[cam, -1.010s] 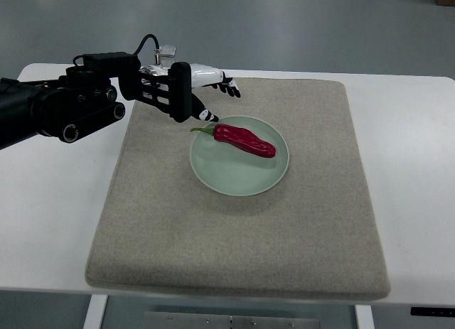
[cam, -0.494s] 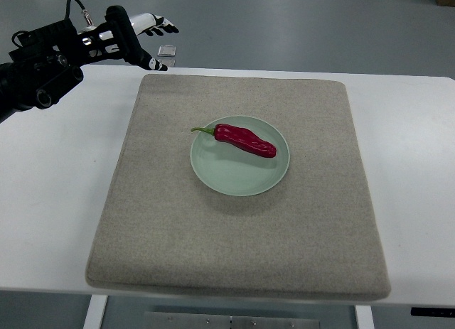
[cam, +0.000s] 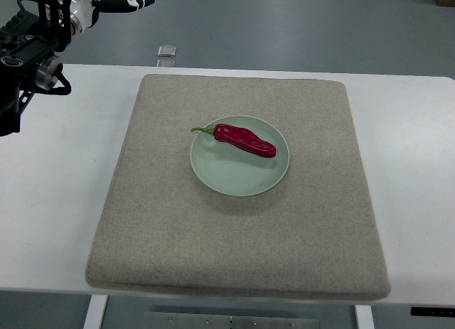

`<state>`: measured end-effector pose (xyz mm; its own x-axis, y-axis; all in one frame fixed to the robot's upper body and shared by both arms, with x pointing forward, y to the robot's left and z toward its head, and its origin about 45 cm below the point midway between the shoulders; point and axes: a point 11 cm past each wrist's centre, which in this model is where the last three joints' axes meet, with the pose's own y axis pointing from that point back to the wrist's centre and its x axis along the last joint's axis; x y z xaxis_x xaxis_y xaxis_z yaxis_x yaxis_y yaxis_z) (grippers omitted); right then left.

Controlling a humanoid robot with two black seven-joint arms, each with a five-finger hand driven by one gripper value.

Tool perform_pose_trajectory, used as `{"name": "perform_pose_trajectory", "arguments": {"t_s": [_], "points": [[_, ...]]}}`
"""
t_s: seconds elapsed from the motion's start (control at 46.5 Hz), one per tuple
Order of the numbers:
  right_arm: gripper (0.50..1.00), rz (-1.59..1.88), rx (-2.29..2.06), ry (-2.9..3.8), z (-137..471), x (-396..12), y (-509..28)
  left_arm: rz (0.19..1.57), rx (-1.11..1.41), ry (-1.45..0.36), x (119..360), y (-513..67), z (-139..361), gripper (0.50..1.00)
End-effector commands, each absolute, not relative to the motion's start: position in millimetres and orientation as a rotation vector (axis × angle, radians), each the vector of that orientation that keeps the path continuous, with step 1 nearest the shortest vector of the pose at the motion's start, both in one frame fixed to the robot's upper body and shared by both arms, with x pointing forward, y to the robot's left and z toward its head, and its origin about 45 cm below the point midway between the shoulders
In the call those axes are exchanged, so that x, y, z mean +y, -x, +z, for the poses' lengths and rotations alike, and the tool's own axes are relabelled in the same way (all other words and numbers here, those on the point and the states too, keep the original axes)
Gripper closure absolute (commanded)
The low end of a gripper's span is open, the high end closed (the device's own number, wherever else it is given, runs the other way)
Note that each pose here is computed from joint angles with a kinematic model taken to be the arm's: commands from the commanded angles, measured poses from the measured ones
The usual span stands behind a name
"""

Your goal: Place red pepper on plate with left hand

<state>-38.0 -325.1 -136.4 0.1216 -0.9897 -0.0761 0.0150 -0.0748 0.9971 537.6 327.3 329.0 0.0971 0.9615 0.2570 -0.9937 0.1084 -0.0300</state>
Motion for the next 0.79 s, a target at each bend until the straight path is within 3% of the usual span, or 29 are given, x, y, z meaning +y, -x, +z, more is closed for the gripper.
{"name": "perform_pose_trajectory", "arguments": {"t_s": [0.0,0.387,0.773], "points": [[0.57,-1.177,-1.075,-1.313,-136.4,-325.0,37.5,1.519,-0.144,-0.067,336.1,-535.7,322.2,0.544],[0.572,-1.176,-1.075,-1.312,-136.4,-325.2,37.5,1.585,0.165,0.197,323.8,-531.8,291.5,0.508],[0.572,-1.177,-1.075,-1.313,-136.4,-325.0,37.5,1.402,0.501,0.369,309.6,-523.6,265.4,0.508]]}}
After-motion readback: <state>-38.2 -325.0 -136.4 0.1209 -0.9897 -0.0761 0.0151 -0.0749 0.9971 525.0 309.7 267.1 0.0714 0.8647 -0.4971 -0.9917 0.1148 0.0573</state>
